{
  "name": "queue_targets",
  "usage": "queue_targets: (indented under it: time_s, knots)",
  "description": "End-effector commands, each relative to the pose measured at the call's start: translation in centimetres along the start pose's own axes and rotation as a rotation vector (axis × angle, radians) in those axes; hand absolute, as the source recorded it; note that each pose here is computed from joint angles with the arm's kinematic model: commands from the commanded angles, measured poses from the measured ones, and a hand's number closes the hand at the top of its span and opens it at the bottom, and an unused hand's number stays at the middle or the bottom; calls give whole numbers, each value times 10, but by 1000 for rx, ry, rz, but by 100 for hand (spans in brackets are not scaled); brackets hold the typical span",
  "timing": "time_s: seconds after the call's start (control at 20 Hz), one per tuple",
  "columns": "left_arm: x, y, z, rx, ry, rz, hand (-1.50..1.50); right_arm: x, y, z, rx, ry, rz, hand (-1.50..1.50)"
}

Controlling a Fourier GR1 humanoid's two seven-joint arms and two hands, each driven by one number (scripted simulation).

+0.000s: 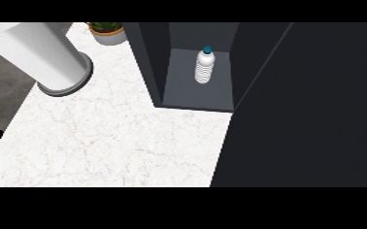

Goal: Pick up the bottled water, place it into the cabinet and close the cabinet

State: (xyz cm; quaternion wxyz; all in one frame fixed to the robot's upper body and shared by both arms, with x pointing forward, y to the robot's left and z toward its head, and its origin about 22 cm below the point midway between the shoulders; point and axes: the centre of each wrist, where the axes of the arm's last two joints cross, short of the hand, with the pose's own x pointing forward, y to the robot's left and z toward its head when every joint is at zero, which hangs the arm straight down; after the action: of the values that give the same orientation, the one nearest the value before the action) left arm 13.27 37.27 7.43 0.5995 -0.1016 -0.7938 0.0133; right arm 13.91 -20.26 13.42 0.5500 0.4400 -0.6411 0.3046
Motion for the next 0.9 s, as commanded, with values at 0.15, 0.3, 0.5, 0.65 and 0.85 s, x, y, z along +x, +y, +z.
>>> queue_targets:
  time_s: [0.15,0.3,0.5,0.65,0.85]
  knots:
    - [9,9,5,-38,-2,7,-150,30,17,-38,-13,-42,145,150]
    - [18,17,1,-41,-12,5,-150,30,16,-59,-21,-47,127,150]
    - [18,25,9,-31,-16,1,-150,29,15,-86,-69,-44,80,150]
    - [19,29,9,-53,-36,16,-150,29,15,-120,14,21,77,150]
    - [25,33,10,-64,-50,19,-150,24,24,-166,139,176,40,150]
